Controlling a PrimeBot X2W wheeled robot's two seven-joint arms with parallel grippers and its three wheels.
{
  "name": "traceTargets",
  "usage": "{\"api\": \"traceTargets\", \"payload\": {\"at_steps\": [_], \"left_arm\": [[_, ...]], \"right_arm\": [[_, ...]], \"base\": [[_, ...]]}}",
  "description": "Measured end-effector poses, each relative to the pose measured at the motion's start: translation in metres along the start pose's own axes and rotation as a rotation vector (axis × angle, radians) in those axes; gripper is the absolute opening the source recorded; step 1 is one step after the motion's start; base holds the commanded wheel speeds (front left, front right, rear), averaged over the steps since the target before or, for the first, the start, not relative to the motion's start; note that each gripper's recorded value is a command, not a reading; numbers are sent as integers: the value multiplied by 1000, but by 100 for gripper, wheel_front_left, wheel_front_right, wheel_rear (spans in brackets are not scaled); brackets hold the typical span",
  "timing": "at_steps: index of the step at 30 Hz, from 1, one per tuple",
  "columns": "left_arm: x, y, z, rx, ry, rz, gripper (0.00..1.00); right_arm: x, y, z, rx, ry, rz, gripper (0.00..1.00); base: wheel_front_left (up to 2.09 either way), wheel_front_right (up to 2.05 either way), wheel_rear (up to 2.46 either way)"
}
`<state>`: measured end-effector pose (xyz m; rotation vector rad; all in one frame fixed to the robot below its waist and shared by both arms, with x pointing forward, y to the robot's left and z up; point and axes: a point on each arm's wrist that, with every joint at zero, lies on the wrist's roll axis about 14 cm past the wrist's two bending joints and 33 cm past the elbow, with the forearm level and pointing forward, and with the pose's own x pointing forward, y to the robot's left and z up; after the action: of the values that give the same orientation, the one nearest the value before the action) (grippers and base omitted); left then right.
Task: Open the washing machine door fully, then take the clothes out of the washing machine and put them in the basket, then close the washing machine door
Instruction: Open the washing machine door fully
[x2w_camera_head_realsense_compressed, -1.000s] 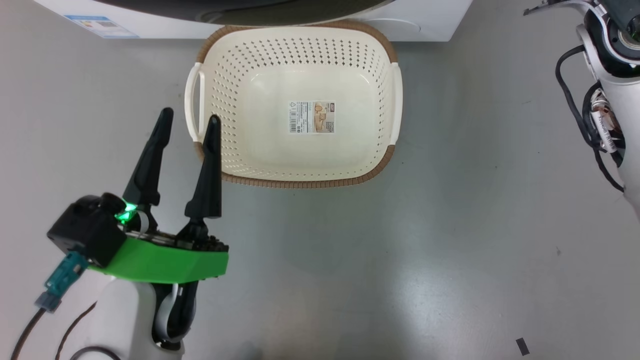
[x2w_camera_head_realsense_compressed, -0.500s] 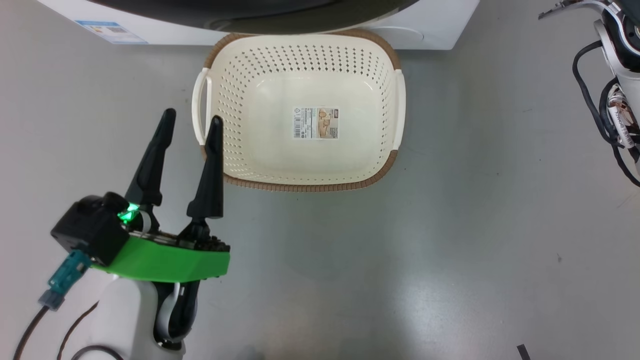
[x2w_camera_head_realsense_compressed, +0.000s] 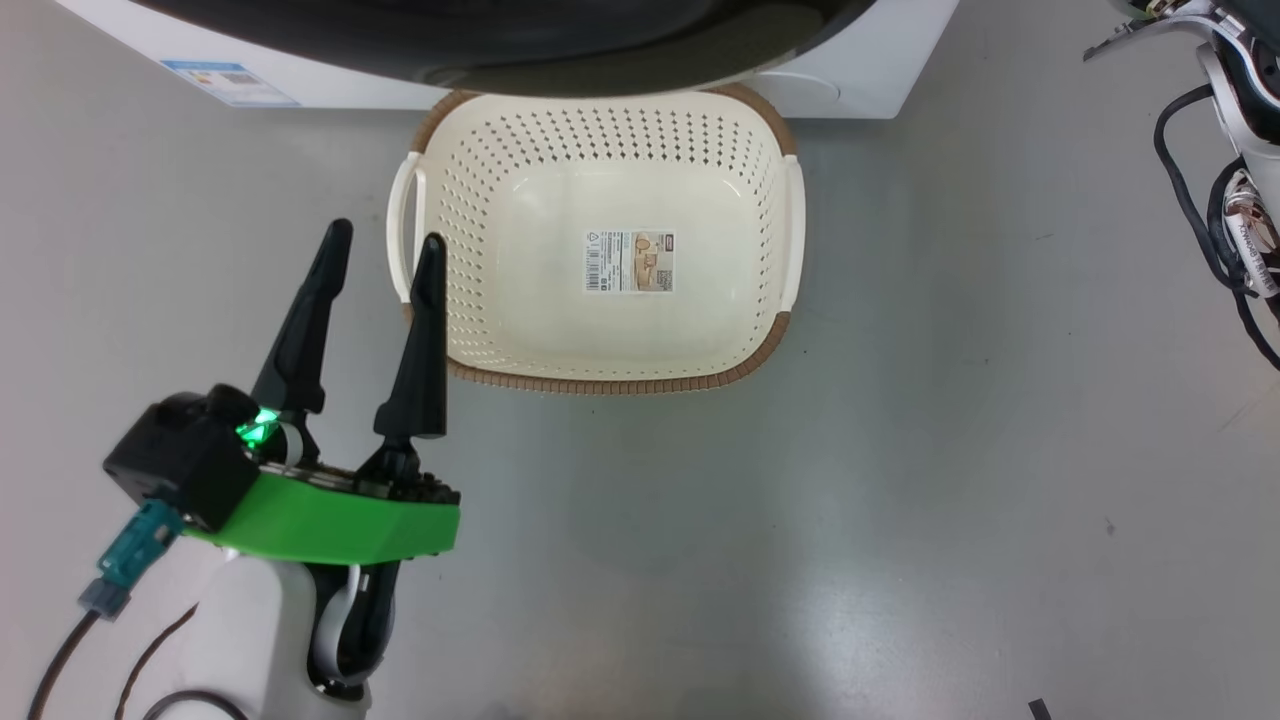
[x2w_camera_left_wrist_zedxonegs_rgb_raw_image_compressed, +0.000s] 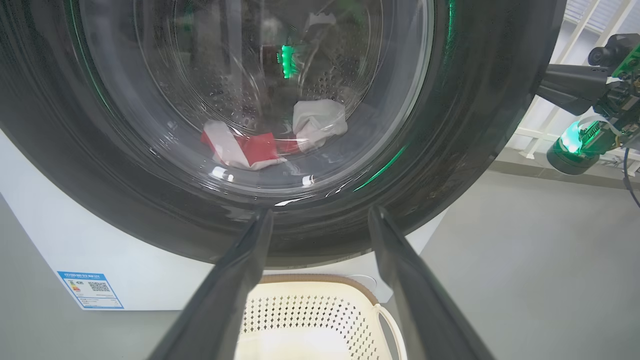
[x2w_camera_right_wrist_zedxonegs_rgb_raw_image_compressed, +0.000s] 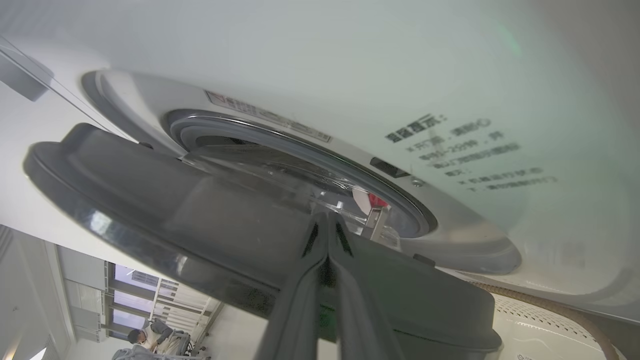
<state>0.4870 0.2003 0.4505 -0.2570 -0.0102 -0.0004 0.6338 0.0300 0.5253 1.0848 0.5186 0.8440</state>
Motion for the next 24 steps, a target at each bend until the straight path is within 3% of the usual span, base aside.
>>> {"api": "traceTargets", "payload": {"at_steps": [11,24], "left_arm": [[0,-4,9,-7,-24,-7,100],[-4,-11,20,-22,-48,-19,100]], "right_arm": [[4,22,-42,11,142,42,0],[-13,34,-60,19,216,36,0]], "base": [[0,0,0],[0,0,0]]}}
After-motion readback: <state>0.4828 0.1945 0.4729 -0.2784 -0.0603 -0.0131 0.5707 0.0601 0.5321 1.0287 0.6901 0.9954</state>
